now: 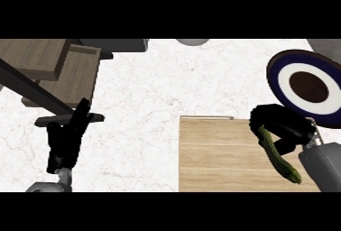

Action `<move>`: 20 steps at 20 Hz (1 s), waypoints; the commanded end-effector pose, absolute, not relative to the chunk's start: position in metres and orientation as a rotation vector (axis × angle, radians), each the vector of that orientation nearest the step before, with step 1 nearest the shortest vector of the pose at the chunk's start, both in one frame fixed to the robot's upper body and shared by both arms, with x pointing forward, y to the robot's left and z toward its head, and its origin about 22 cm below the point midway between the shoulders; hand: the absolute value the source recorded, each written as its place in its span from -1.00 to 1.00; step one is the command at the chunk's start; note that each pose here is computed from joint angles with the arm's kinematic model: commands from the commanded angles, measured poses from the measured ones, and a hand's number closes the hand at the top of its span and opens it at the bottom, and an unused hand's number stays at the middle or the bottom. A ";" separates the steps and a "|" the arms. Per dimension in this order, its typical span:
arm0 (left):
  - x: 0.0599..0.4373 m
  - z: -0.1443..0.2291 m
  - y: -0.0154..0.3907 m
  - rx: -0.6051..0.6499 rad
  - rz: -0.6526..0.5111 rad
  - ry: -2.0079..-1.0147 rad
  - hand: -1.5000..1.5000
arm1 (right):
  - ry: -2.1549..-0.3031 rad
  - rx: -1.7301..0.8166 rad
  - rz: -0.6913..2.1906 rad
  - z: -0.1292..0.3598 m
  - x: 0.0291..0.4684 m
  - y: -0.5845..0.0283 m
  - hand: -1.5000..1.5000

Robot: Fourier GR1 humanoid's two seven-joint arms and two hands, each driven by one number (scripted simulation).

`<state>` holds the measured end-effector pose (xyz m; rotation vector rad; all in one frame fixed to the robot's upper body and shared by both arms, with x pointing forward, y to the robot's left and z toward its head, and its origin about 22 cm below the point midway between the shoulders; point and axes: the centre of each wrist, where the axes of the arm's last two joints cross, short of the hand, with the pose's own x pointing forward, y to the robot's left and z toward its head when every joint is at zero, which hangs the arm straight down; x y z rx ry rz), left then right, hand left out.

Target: Pick the squash from the tray and place it in the plate

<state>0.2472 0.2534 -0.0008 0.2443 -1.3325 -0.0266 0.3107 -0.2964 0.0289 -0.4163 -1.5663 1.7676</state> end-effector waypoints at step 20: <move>0.252 -0.003 0.239 0.236 -0.052 -1.312 0.00 | -1.970 -0.927 0.927 0.111 0.286 -0.423 1.00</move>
